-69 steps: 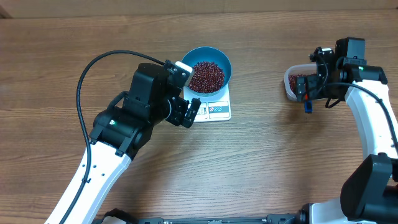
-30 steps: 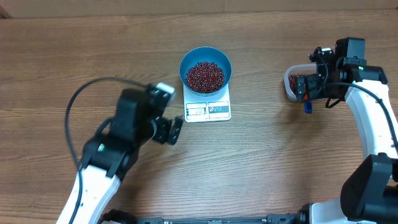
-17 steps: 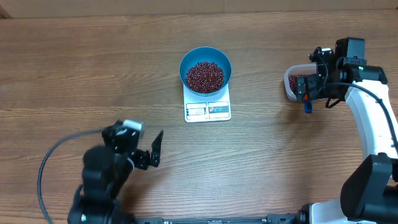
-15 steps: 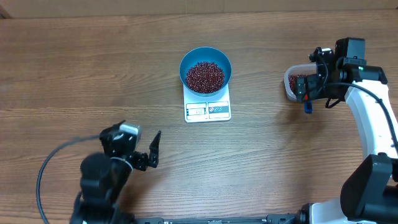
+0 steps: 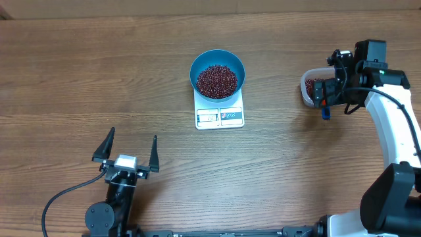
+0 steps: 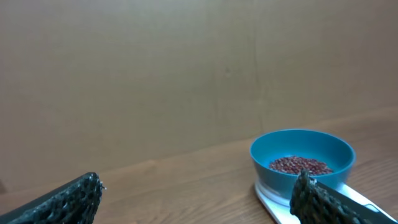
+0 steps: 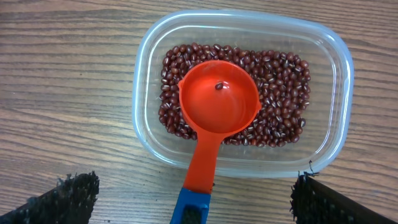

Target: Scoop item into bowl and weigh 150g on scale

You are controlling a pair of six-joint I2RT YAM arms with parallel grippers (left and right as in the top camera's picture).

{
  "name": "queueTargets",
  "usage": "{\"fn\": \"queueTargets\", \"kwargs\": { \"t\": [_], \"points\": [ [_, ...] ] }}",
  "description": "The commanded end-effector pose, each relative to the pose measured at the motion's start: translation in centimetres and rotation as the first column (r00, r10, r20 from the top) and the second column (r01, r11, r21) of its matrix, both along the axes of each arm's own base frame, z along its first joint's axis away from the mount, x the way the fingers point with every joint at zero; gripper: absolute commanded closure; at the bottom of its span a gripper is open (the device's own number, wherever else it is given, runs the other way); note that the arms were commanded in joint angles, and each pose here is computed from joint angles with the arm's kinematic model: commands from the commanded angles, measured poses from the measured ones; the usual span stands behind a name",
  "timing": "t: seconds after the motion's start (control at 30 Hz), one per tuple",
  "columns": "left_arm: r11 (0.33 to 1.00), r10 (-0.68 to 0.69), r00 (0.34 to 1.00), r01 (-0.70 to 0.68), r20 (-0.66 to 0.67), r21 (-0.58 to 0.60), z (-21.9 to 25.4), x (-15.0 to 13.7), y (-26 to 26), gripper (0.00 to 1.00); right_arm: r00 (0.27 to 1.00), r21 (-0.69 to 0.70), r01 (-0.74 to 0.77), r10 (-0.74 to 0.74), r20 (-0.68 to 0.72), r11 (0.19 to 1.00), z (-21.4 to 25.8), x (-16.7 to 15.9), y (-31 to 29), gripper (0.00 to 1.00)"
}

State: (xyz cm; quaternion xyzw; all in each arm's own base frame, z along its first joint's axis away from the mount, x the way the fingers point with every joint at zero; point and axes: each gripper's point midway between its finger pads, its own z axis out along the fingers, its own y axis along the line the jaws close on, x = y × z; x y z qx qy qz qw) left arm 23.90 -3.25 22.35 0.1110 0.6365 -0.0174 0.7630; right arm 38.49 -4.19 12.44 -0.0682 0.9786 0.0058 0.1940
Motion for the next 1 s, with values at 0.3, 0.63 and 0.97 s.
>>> {"fn": "queueTargets", "kwargs": {
  "t": [0.3,0.63,0.97],
  "points": [
    [0.981,0.192,0.969,-0.188,-0.155,0.046,-4.8,0.8,3.6,0.0,0.999,-0.002,-0.001,0.001,0.051,1.0,1.7,0.4,-0.1,0.0],
    [0.978,0.206,0.95,-0.202,-0.235,0.043,-6.7,0.7,3.9,0.01,0.999,-0.002,-0.001,0.001,0.051,1.0,1.7,0.4,-0.1,0.0],
    [0.979,0.206,0.95,-0.201,-0.234,0.043,-6.7,0.7,3.9,0.0,0.999,-0.002,-0.001,0.001,0.051,1.0,1.7,0.4,-0.1,0.0]
  ]
}}
